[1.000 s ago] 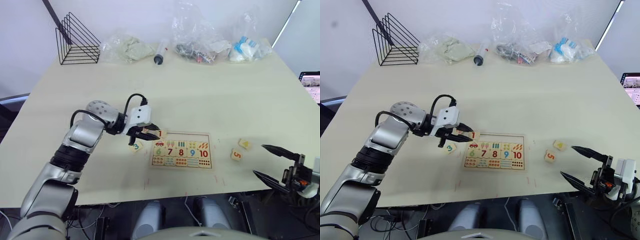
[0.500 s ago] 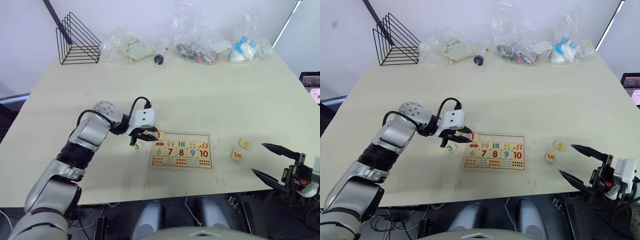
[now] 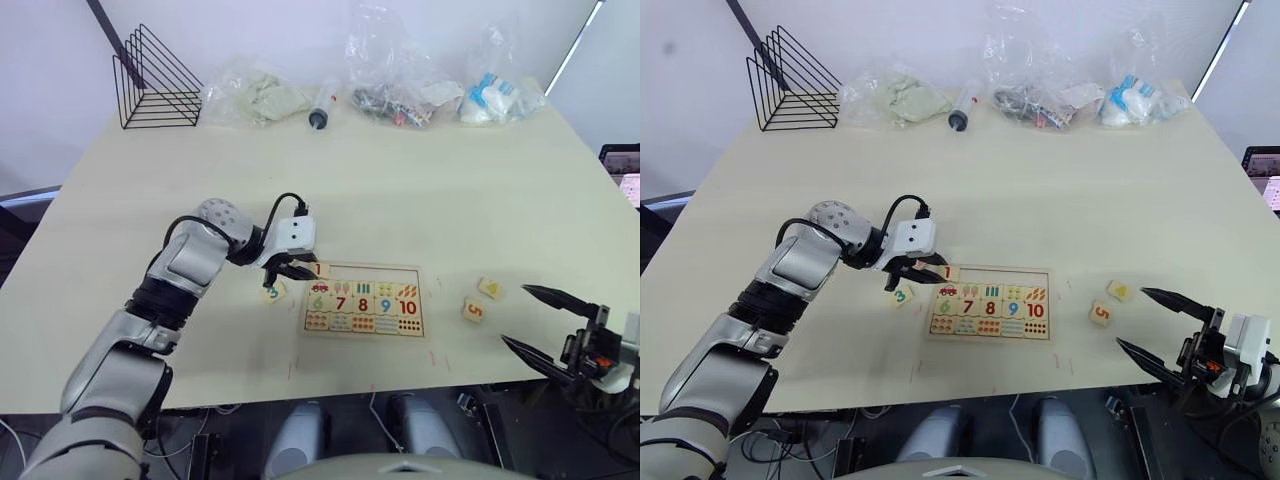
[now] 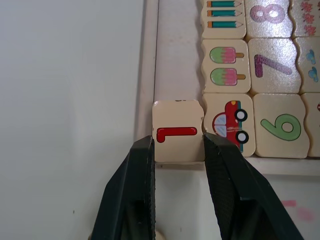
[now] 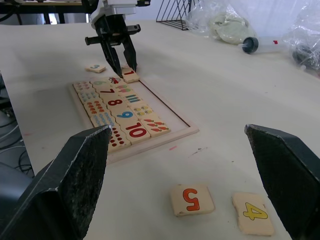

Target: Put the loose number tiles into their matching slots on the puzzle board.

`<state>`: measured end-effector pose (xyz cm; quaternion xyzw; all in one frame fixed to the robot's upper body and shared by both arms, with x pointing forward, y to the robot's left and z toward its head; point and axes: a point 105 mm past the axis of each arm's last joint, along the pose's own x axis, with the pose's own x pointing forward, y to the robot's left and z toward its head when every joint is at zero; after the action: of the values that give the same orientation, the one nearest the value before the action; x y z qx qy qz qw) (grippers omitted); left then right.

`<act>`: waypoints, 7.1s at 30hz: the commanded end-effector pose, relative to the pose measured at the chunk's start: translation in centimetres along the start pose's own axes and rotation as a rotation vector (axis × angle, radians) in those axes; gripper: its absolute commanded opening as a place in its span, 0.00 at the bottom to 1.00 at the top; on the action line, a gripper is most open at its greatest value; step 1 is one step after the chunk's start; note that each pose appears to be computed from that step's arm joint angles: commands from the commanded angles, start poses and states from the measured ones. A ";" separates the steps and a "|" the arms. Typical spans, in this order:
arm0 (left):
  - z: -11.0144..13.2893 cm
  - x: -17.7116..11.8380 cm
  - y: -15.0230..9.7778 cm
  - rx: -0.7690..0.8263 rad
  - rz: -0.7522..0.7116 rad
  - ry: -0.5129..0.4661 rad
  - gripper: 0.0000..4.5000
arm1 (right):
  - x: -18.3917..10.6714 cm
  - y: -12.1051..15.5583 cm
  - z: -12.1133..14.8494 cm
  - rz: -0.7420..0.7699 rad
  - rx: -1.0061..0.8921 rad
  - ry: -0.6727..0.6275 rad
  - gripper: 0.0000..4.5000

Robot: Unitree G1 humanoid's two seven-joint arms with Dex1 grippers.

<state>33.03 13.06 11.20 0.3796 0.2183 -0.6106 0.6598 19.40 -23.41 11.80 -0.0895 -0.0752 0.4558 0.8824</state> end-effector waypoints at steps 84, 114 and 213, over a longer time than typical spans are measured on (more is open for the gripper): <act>-2.1 -1.9 0.3 -0.069 0.006 -0.116 0.02 | -0.5 0.0 0.3 -0.004 -0.037 0.012 1.00; -1.6 -1.0 0.5 -0.048 -0.004 -0.134 0.02 | -0.3 0.0 0.3 -0.007 -0.041 0.016 1.00; -9.0 -9.7 -11.9 -0.548 0.638 -0.458 1.00 | -4.9 -3.4 -1.4 -0.288 0.079 0.150 1.00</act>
<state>21.47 26.43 9.64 0.0813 0.1026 -0.3646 0.9219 19.60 -29.03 9.38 -0.0551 0.0150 0.3216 0.9451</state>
